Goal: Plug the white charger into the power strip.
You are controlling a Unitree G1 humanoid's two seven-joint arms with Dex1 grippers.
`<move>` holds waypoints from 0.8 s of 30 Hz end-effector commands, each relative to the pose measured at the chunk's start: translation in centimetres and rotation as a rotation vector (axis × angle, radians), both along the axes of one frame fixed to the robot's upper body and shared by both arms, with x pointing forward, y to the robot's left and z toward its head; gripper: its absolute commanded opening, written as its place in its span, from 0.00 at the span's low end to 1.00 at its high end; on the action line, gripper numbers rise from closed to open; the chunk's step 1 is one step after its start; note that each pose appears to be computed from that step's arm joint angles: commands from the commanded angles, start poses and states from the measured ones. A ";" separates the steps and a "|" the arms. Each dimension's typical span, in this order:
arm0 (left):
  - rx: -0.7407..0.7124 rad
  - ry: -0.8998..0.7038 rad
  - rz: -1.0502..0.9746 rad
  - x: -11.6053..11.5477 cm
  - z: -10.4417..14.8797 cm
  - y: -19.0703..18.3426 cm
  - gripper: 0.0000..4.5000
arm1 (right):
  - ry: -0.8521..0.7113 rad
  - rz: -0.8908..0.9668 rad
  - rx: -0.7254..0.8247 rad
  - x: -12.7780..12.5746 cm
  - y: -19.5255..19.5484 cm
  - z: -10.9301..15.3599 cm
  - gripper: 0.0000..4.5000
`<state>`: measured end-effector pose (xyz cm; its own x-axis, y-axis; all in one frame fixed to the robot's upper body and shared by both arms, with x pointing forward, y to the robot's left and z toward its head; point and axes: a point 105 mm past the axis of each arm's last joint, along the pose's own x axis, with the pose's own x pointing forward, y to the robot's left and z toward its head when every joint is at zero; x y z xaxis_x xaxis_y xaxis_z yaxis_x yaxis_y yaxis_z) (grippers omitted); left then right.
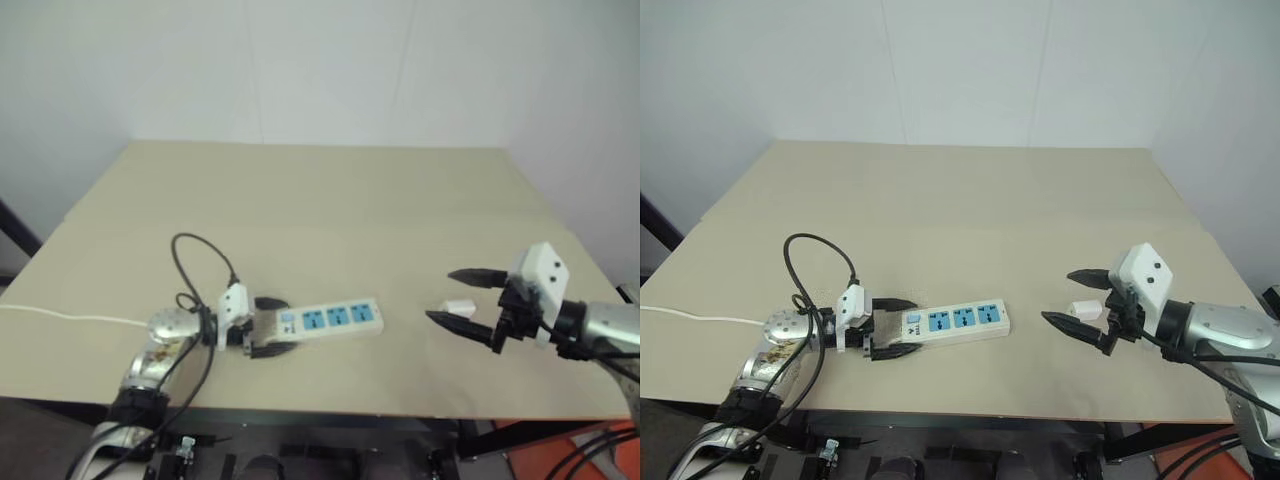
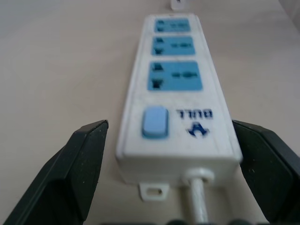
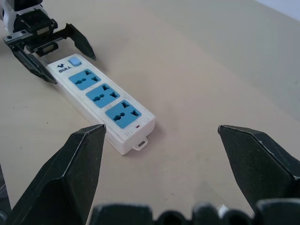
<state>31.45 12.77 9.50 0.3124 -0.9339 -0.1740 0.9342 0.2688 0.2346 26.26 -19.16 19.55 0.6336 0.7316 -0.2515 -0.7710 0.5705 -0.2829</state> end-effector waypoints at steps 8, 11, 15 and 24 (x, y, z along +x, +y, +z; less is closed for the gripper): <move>-0.009 0.039 -0.101 0.4 -0.6 -0.2 0.99 | -0.028 0.030 0.001 -0.3 0.5 1.3 1.00; 0.001 0.064 -0.122 0.6 -1.0 -0.3 0.99 | -0.029 0.028 0.002 -0.4 0.4 1.4 1.00; 0.007 0.087 -0.150 0.8 -1.4 -0.6 0.99 | -0.029 0.030 0.005 -0.4 0.5 1.3 1.00; 0.010 0.074 -0.228 0.5 -2.0 -2.7 0.99 | -0.031 0.039 0.010 -0.6 1.0 1.2 1.00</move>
